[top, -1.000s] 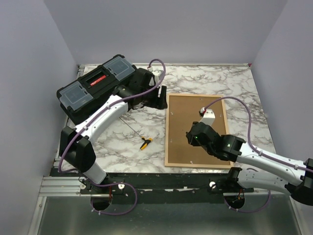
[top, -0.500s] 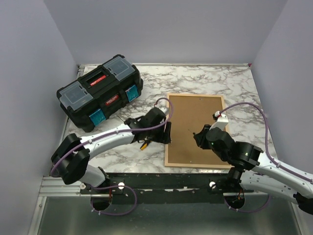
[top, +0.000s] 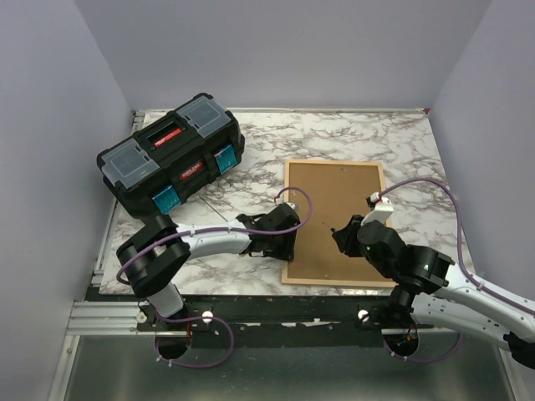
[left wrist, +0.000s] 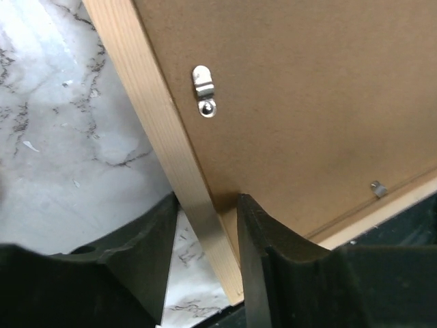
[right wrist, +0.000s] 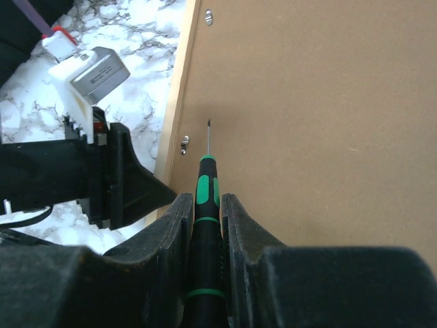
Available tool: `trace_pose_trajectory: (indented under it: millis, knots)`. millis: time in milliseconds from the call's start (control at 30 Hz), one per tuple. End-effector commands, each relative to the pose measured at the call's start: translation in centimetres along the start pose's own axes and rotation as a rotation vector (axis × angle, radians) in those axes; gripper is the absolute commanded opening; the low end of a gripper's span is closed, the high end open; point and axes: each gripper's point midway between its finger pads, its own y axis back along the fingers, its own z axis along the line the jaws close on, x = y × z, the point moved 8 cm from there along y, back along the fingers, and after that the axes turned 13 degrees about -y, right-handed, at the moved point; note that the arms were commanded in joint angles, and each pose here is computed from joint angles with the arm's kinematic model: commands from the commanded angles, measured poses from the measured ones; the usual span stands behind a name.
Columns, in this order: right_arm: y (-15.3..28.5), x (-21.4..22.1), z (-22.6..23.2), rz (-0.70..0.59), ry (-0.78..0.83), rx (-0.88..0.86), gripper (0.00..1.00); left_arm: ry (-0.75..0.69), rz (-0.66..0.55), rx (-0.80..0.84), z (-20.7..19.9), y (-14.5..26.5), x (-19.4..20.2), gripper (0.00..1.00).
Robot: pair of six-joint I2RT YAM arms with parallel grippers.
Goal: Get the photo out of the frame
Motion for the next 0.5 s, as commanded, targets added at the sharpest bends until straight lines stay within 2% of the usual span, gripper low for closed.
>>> trace_pose_trajectory:
  millis: [0, 67, 133, 200, 267, 367, 467]
  knots:
    - [0.2, 0.0, 0.0, -0.007, -0.009, -0.030, 0.01, -0.037, 0.001, -0.035, -0.2, -1.3, -0.9, 0.37]
    - [0.2, 0.0, 0.1, -0.006, -0.008, -0.032, 0.01, -0.060, 0.013, -0.064, 0.1, -1.6, -1.0, 0.30]
    - [0.2, 0.0, 0.1, -0.003, -0.004, -0.031, 0.01, -0.106, 0.022, -0.096, 0.4, -1.7, -1.3, 0.15]
    - [0.2, -0.1, 0.1, -0.004, -0.005, -0.030, 0.01, -0.175, 0.032, -0.145, 0.8, -1.5, -1.9, 0.05]
    - [0.2, -0.1, 0.1, -0.007, -0.005, -0.030, 0.01, -0.281, 0.053, -0.160, 0.9, -1.4, -3.1, 0.00]
    - [0.3, -0.3, 0.1, -0.015, -0.006, -0.029, 0.01, -0.417, 0.130, -0.202, 1.7, -1.1, -4.8, 0.00]
    - [0.3, -0.3, 0.1, -0.017, -0.005, -0.028, 0.01, -0.514, 0.151, -0.269, 3.1, -0.7, -6.9, 0.00]
